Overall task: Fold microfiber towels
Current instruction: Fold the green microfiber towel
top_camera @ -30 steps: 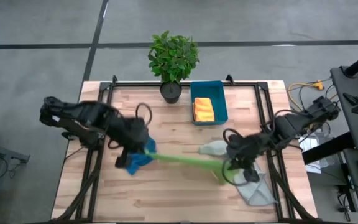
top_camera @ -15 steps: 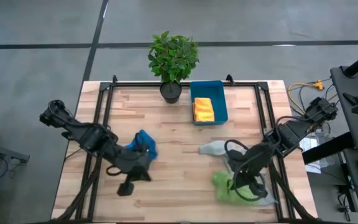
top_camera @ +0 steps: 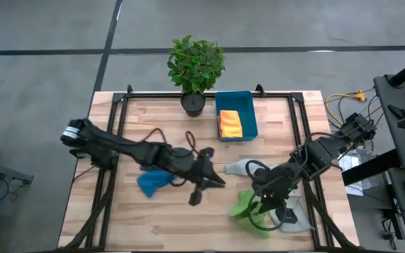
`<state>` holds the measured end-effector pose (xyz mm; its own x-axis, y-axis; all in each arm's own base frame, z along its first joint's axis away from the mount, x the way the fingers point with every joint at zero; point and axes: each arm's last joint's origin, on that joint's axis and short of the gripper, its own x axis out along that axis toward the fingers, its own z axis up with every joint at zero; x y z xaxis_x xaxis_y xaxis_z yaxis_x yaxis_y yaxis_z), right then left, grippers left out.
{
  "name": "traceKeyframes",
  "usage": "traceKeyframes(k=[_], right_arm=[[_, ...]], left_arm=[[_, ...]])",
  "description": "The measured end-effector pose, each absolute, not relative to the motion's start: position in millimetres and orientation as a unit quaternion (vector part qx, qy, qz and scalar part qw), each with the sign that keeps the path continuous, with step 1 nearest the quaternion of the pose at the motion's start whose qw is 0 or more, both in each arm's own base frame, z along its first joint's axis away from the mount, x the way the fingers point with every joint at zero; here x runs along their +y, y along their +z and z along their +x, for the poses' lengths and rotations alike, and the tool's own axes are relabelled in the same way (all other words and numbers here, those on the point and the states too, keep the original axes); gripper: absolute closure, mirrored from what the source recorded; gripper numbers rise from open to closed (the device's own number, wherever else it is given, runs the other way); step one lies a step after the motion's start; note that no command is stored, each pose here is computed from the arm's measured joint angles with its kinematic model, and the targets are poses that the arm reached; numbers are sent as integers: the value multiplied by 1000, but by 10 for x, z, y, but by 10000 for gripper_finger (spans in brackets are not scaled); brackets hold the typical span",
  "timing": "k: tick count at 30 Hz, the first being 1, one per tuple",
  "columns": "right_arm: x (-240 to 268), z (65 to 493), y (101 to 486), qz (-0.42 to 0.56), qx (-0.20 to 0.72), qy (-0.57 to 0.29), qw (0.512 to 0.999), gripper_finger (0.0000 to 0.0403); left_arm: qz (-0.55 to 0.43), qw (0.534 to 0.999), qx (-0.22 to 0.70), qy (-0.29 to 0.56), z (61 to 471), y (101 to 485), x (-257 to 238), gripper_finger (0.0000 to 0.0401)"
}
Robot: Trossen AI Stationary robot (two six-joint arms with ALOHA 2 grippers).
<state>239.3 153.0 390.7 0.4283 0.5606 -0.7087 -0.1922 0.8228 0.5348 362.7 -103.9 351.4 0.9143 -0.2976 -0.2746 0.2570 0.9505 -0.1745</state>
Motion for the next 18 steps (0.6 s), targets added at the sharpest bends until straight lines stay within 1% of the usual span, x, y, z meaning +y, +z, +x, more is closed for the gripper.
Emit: traceKeyframes(k=[5, 10, 14, 18], right_arm=[[1415, 2408, 4011, 213, 467, 200, 834, 394], [1300, 2436, 4136, 226, 446, 182, 847, 394], [1225, 2451, 4234, 234, 428, 174, 855, 394], [1169, 2455, 4315, 241, 415, 170, 861, 394]], left_arm=[[-83, 967, 142, -197, 3846, 3322, -996, 299], [-94, 964, 164, -188, 3947, 3123, -970, 242], [-91, 960, 193, -181, 4012, 2903, -978, 217], [-87, 959, 221, -152, 4088, 2669, -973, 210]])
